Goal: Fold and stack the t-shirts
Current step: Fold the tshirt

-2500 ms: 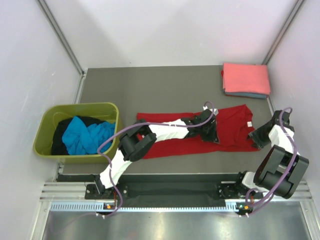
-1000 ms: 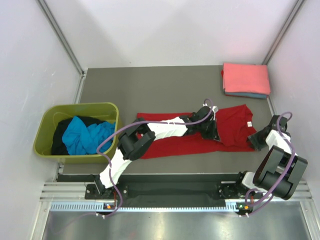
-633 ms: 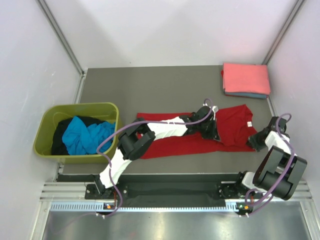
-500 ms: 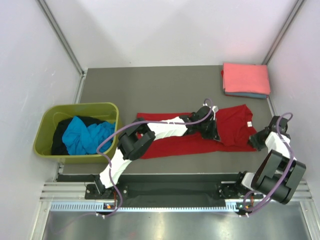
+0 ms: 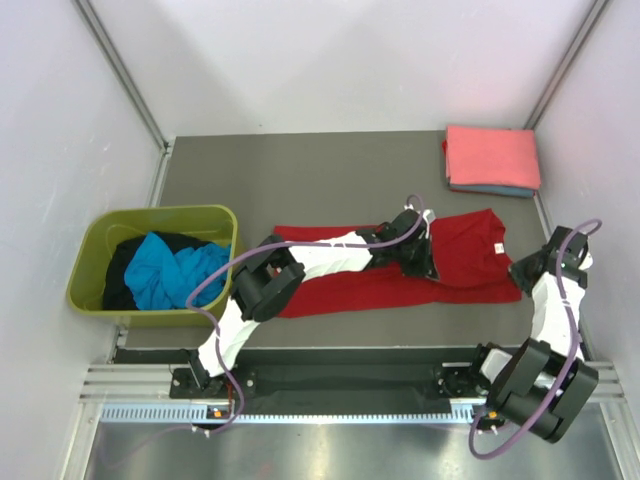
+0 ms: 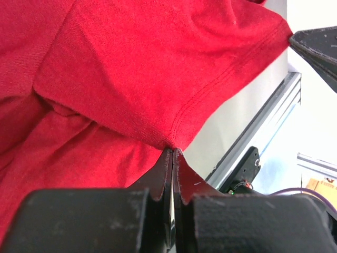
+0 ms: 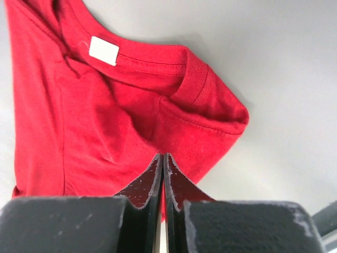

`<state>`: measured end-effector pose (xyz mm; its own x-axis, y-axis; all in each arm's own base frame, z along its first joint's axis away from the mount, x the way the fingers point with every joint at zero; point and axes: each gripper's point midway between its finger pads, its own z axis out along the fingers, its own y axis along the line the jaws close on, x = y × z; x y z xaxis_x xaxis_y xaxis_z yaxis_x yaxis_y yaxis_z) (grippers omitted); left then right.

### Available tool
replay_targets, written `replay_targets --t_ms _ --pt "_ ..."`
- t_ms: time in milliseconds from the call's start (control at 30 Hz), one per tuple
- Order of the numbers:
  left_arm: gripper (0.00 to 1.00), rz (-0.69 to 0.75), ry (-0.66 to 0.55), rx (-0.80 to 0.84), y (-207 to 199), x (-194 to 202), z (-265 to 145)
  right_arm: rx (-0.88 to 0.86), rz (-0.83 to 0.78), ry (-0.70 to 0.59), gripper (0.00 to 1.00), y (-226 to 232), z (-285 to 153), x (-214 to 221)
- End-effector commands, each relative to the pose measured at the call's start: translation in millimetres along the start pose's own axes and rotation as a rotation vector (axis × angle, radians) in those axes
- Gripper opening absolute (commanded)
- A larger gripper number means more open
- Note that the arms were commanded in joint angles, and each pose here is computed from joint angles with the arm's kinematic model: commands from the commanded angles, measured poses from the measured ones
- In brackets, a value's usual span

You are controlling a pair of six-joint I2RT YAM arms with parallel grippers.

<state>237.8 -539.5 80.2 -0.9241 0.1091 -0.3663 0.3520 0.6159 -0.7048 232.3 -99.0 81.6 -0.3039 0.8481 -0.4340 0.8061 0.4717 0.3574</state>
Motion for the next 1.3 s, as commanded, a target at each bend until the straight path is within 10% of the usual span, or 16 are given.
replay_targets --t_ms 0,1267 --pt "0.00 0.040 -0.061 0.038 -27.7 -18.9 -30.7 0.005 0.012 -0.072 0.00 -4.4 -14.5 -11.5" --pt "0.00 0.013 0.063 -0.104 21.1 19.9 -24.5 0.081 0.121 -0.234 0.00 -40.9 -42.7 2.5"
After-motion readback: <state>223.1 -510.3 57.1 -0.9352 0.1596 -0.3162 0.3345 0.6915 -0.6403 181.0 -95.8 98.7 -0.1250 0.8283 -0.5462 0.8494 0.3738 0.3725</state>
